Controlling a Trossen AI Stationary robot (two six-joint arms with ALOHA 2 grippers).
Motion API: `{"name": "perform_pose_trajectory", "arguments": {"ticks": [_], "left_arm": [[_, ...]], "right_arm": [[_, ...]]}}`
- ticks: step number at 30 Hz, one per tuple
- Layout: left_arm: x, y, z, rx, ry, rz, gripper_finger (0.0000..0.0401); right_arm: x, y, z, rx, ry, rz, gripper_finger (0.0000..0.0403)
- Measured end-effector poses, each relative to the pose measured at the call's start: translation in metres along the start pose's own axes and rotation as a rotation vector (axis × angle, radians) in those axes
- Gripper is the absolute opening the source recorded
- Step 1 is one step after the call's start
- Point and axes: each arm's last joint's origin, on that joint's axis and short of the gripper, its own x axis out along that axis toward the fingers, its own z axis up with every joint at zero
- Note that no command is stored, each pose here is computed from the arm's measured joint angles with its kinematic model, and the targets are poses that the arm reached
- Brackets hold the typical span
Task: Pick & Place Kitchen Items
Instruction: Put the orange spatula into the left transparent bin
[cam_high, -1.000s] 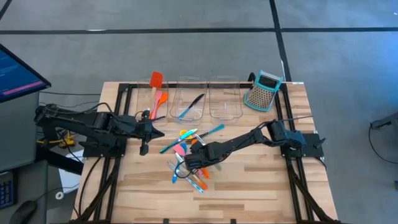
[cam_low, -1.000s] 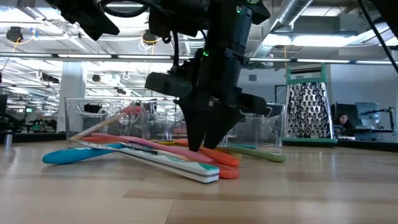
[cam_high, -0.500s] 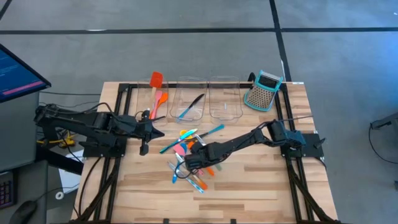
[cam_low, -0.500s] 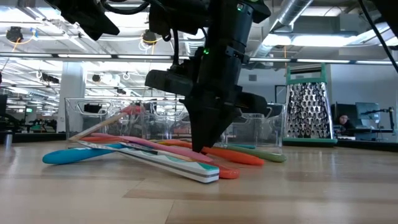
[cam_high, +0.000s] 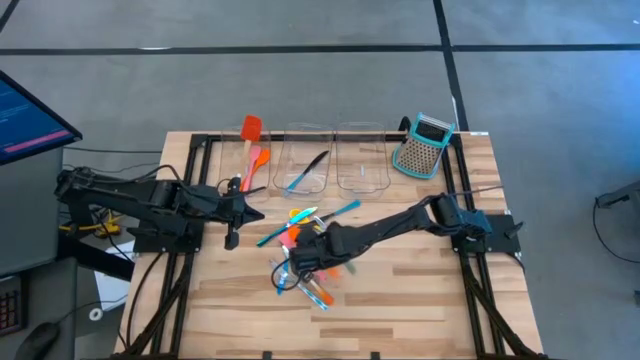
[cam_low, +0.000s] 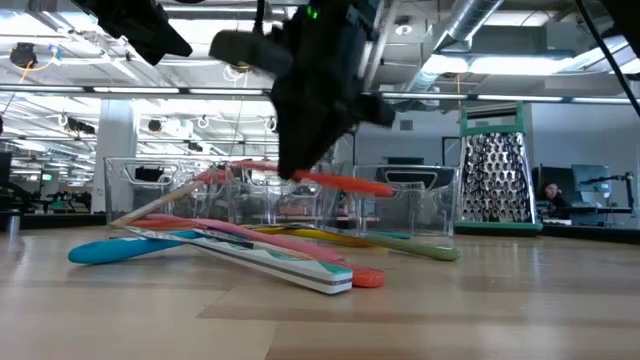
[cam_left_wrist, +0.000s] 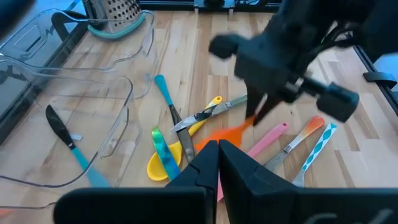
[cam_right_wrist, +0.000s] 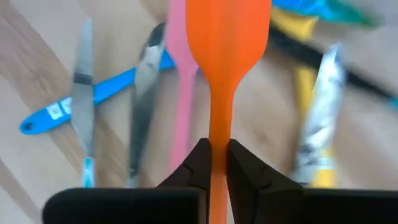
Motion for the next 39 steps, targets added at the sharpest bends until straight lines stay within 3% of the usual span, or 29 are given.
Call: {"name": "perform_pose_trajectory", "arguments": {"ticks": [6, 12, 23, 27, 31, 39], "left_arm": [[0.0, 0.0, 0.0, -0.022, -0.001, 0.007, 0.0002], [0.0, 0.003, 0.0, -0.083, -0.009, 0.082, 0.0002], [0.001, 0.011, 0.0, -0.125, -0.012, 0.13, 0.0002], [0.001, 0.012, 0.001, -0.13, -0.012, 0.139, 0.0002], [0.001, 0.013, 0.001, -0.131, -0.012, 0.141, 0.0002], [0.001, 0.013, 0.0, -0.128, -0.009, 0.142, 0.0002]], "right_arm": [[-0.034, -0.009, 0.014, -0.103, -0.112, -0.207, 0.0019], [-0.057, -0.014, 0.016, -0.213, -0.291, -0.399, 0.0019], [-0.104, -0.027, 0.012, -0.257, -0.433, -0.514, 0.0019], [-0.128, -0.035, 0.012, -0.304, -0.436, -0.491, 0.0019], [-0.151, -0.043, 0.016, -0.375, -0.379, -0.374, 0.0019], [-0.201, -0.056, 0.04, -0.591, -0.42, 0.058, 0.0019]]}}
